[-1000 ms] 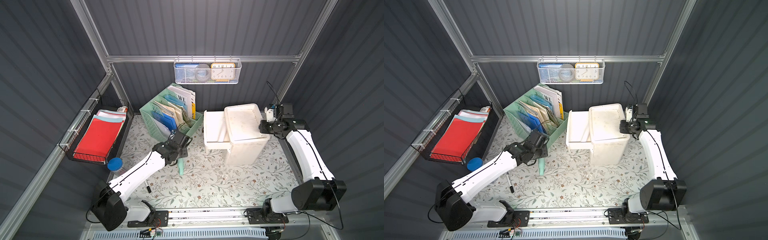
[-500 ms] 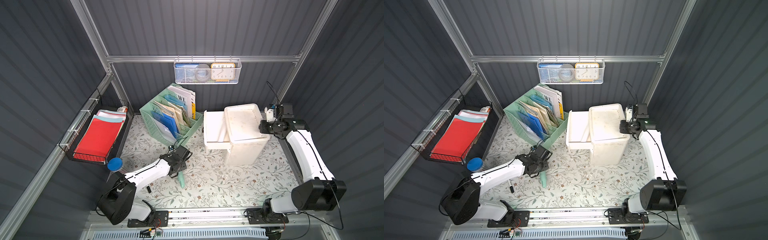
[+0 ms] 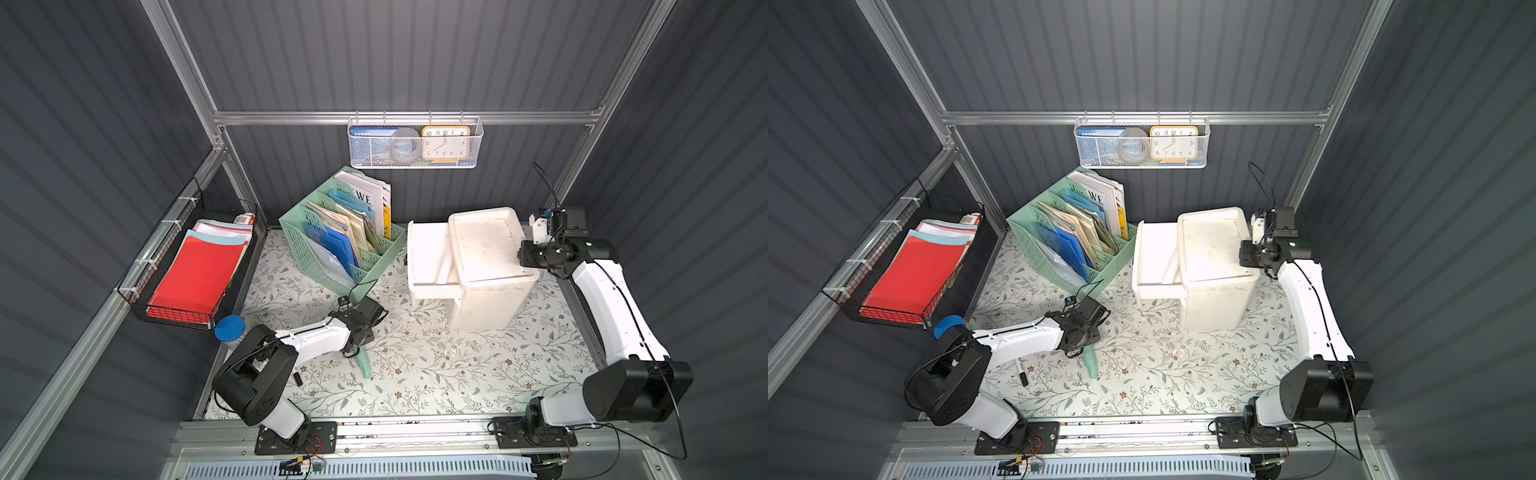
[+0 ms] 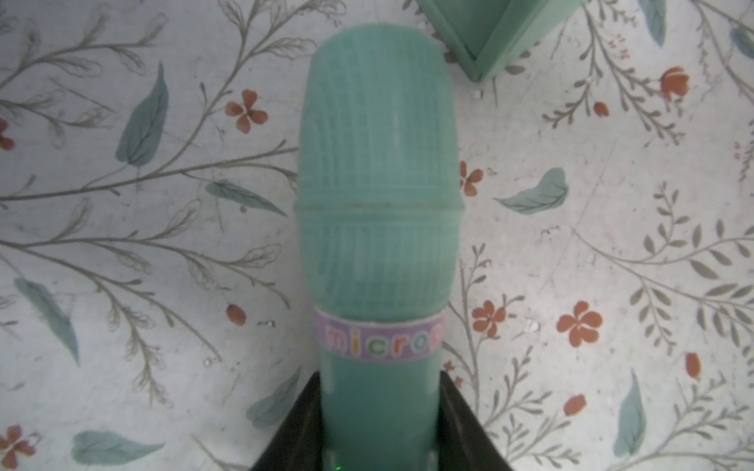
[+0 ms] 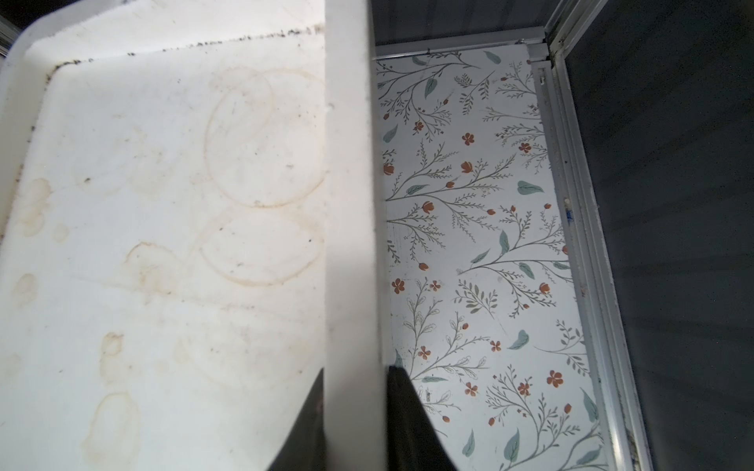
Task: Take the microphone out of the drawer
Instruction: Place the microphone at the center of the board.
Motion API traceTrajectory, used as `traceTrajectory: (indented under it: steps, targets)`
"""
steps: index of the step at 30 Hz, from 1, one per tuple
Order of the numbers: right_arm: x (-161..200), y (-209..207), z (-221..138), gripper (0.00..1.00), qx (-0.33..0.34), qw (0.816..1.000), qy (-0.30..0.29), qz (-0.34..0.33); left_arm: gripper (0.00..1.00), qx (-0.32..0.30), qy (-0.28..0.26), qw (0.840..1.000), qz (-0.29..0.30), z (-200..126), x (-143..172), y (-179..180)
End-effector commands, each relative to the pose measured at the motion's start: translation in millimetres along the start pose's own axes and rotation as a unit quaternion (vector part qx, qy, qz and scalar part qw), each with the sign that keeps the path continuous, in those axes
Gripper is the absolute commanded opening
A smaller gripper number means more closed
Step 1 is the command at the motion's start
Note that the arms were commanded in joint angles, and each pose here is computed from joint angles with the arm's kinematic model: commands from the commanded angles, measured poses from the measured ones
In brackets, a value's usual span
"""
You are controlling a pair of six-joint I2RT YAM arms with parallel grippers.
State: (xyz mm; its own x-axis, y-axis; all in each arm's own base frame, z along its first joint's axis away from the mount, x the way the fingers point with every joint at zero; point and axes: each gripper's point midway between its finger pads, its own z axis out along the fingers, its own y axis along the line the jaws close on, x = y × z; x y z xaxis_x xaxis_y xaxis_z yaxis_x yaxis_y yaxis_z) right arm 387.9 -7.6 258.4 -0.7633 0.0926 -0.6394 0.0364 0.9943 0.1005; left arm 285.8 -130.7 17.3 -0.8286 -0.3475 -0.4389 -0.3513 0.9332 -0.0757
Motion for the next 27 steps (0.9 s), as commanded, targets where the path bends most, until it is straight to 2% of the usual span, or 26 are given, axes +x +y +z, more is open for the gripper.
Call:
traceTrajectory:
  steps: [1,4,8,22,27]
  targets:
    - [47.2,25.6,9.8,0.06,-0.059,0.993,0.089,0.048,0.55,-0.019,0.064,0.998,0.011,19.3,32.7,12.1]
    - [46.9,25.9,10.1,0.06,-0.06,0.993,0.089,0.048,0.65,-0.025,0.066,0.997,0.013,18.7,32.2,13.0]
    - [46.7,26.6,10.3,0.06,-0.062,0.993,0.089,0.048,0.7,-0.028,0.06,0.998,0.012,14.7,26.7,11.6]
    - [46.9,25.7,8.3,0.06,-0.059,0.993,0.085,0.047,0.74,-0.01,0.024,1.0,0.01,-10.2,-0.8,0.1]
    - [47.4,25.9,8.0,0.06,-0.06,0.993,0.086,0.047,0.75,0.015,-0.014,1.0,0.006,-38.5,-29.3,-11.7]
